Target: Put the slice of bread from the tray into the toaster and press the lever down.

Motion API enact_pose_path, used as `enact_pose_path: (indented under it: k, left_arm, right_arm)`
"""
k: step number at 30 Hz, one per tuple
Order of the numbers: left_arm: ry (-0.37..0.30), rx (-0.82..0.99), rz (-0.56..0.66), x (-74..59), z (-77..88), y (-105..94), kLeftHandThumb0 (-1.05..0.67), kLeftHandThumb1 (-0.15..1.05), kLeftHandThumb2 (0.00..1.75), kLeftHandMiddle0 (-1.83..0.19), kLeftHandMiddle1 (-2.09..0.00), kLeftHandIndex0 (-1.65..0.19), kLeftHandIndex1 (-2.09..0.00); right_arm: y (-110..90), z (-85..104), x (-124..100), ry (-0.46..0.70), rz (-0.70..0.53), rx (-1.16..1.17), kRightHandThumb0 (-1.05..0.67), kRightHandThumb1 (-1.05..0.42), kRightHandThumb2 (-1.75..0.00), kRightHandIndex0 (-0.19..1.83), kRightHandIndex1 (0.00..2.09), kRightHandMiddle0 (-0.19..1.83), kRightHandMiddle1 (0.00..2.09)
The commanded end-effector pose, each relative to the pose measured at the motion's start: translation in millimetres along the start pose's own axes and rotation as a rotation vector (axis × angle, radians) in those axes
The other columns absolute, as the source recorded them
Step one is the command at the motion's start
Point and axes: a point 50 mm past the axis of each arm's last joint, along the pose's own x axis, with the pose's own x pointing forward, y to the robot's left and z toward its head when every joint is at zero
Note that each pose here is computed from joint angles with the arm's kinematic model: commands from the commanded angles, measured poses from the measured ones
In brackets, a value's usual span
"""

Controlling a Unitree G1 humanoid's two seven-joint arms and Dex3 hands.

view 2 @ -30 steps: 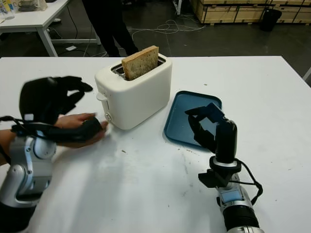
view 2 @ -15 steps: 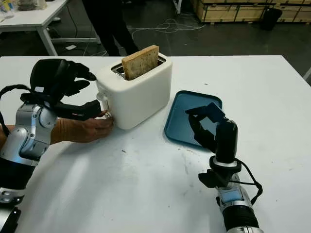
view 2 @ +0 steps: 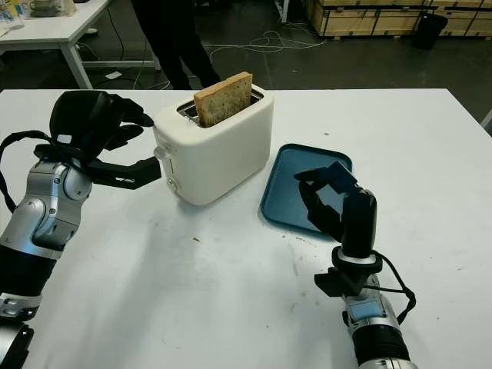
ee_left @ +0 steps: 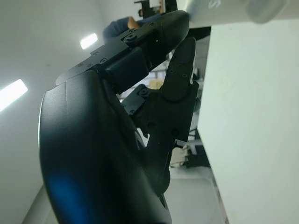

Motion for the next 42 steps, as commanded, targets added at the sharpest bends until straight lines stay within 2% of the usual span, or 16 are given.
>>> enact_pose_path:
  k: [1,6,9,11,16,20,22,25,29,38,42]
  left_arm:
    - [-0.018,-0.024,-0.017,-5.8,3.8,-7.9,-0.23,0.87,0.00,-0.99,-1.40,-1.28,-0.02]
    - [-0.020,-0.014,-0.042,-12.4,7.5,-7.5,-0.24,0.91,0.01,-0.91,-1.62,-1.40,-0.11]
    - [-0.034,-0.001,-0.046,-20.9,13.2,-2.6,-0.26,0.89,0.00,-0.97,-1.47,-1.31,-0.08]
    - [-0.052,-0.013,-0.033,-29.0,16.8,1.7,-0.25,0.88,0.00,-1.00,-1.39,-1.32,-0.08]
    - [-0.070,-0.025,-0.035,-44.9,18.6,8.3,-0.27,0.86,0.00,-0.96,-1.50,-1.39,-0.14]
    - [-0.062,-0.017,-0.038,-51.2,16.8,8.7,-0.28,0.85,0.00,-0.96,-1.53,-1.44,-0.19]
    - [-0.059,-0.020,-0.034,-53.0,16.5,9.1,-0.29,0.85,0.00,-0.95,-1.54,-1.39,-0.30]
    - [-0.052,-0.012,-0.037,-52.7,15.2,8.6,-0.29,0.85,0.00,-0.96,-1.53,-1.28,-0.48]
    - [-0.026,0.002,-0.050,-48.5,13.2,5.5,-0.30,0.87,0.00,-0.92,-1.58,-1.09,-0.90]
    - [-0.004,0.011,-0.053,-37.5,8.5,2.3,-0.29,0.88,0.01,-0.88,-1.63,-1.01,-1.00]
    - [0.005,0.009,-0.069,-31.1,6.8,-0.9,-0.30,0.89,0.01,-0.87,-1.62,-0.99,-0.96]
  right_arm:
    - [-1,1.5,2,-0.013,-0.014,0.008,-0.47,-0.92,-0.37,0.66,1.66,0.65,1.14]
    - [0,1.4,2,-0.006,-0.010,0.007,-0.47,-0.92,-0.37,0.66,1.66,0.65,1.14]
    - [0,1.6,1,-0.008,-0.010,0.013,-0.46,-0.92,-0.37,0.66,1.66,0.64,1.14]
    - [0,1.2,1,-0.007,-0.011,0.018,-0.46,-0.92,-0.36,0.66,1.66,0.64,1.14]
    - [0,1.1,0,-0.006,-0.006,0.009,-0.45,-0.92,-0.37,0.65,1.65,0.64,1.14]
    - [0,0.9,0,-0.003,-0.002,0.000,-0.46,-0.92,-0.38,0.65,1.66,0.64,1.14]
    - [0,0.8,0,-0.002,0.000,0.000,-0.46,-0.92,-0.38,0.65,1.66,0.64,1.14]
    - [1,1.3,-1,-0.002,0.000,0.008,-0.46,-0.92,-0.38,0.65,1.66,0.64,1.14]
    - [0,1.4,-1,0.000,0.003,-0.003,-0.47,-0.92,-0.38,0.65,1.68,0.63,1.14]
    - [0,1.5,-1,0.002,0.001,0.004,-0.46,-0.92,-0.38,0.65,1.67,0.63,1.15]
    - [0,1.3,-2,0.005,0.003,0.011,-0.46,-0.92,-0.37,0.65,1.67,0.63,1.15]
